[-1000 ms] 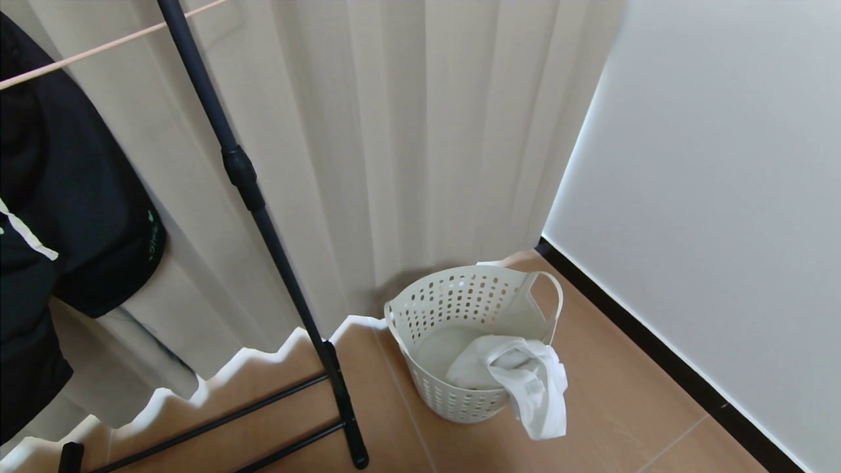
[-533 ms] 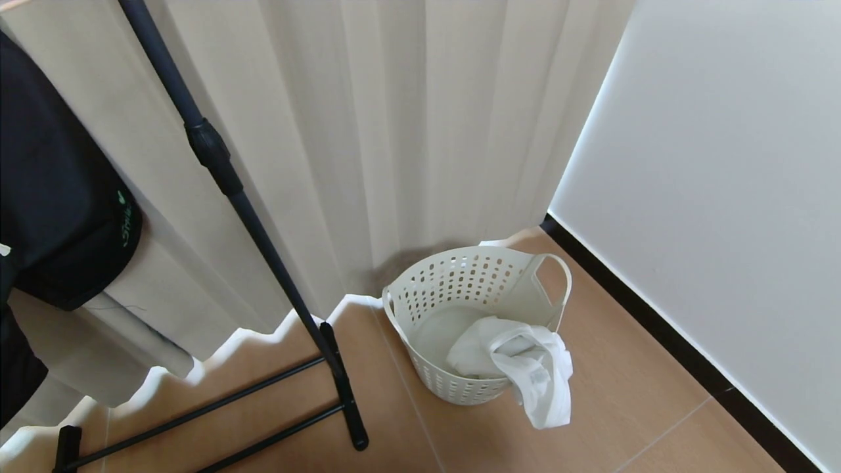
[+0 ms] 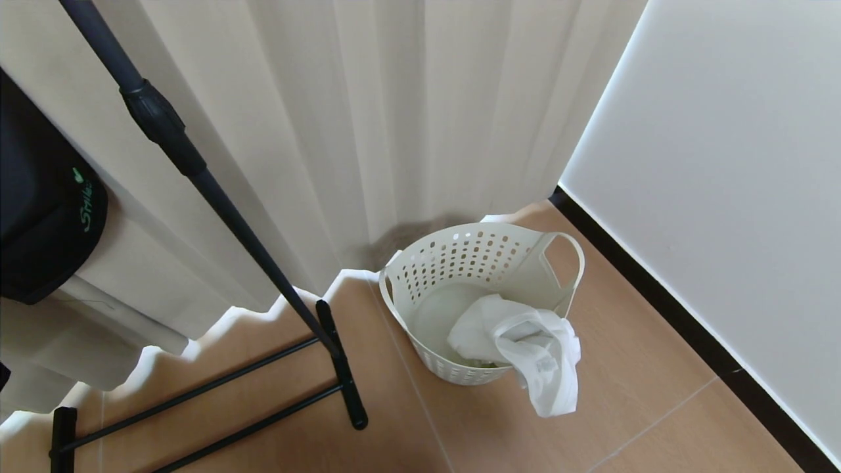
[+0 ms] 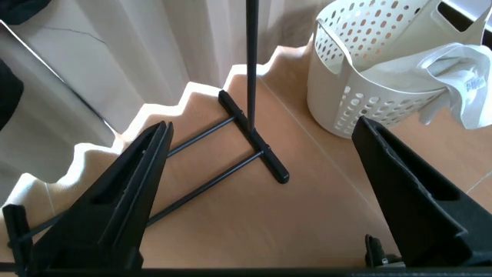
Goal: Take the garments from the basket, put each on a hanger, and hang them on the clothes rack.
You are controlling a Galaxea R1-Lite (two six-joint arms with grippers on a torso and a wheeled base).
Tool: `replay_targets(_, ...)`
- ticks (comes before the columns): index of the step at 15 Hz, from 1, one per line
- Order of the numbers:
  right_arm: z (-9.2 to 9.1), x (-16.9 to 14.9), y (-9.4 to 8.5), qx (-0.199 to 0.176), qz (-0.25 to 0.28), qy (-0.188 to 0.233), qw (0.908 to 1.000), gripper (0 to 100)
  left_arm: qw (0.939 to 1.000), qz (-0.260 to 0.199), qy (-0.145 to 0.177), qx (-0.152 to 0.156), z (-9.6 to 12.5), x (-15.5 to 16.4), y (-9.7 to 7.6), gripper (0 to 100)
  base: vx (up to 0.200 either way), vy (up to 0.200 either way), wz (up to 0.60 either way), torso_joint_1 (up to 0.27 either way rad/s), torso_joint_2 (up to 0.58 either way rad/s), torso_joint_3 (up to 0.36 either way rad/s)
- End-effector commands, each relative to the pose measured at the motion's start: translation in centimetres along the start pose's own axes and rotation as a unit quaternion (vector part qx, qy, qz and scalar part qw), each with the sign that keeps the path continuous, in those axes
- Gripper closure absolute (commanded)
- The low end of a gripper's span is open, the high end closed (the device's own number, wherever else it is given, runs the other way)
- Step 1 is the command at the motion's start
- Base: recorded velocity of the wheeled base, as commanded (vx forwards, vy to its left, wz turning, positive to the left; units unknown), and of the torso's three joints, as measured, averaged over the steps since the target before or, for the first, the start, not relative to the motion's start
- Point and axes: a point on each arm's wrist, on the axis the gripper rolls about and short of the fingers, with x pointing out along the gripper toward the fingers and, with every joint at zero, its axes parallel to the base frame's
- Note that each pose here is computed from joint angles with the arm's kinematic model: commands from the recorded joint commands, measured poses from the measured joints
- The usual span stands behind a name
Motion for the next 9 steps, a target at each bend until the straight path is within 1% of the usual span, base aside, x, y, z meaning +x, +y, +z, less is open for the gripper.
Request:
replay_targets(1, 0.00, 0.01, 0.00, -0.001, 0.000, 0.001, 1.0000, 0, 1.0000, 0.001, 0.001, 0.000, 0.00, 0.01, 0.00, 0, 0.000, 0.000, 0.00, -0.002, 0.00, -0.198)
replay_targets(4, 0.00, 0.01, 0.00, 0.000, 0.000, 0.001, 1.0000, 0, 1.0000, 0.001, 0.001, 0.000, 0.00, 0.01, 0.00, 0, 0.000, 0.000, 0.00, 0.004, 0.01, -0.116)
replay_targets(8, 0.00, 0.01, 0.00, 0.000, 0.000, 0.001, 1.0000, 0, 1.0000, 0.001, 0.001, 0.000, 0.00, 0.01, 0.00, 0, 0.000, 0.000, 0.00, 0.000, 0.00, 0.000)
replay_targets(9, 0.00, 0.01, 0.00, 0.000, 0.000, 0.001, 1.0000, 0, 1.0000, 0.001, 0.001, 0.000, 0.00, 0.01, 0.00, 0, 0.000, 0.000, 0.00, 0.002, 0.00, -0.100)
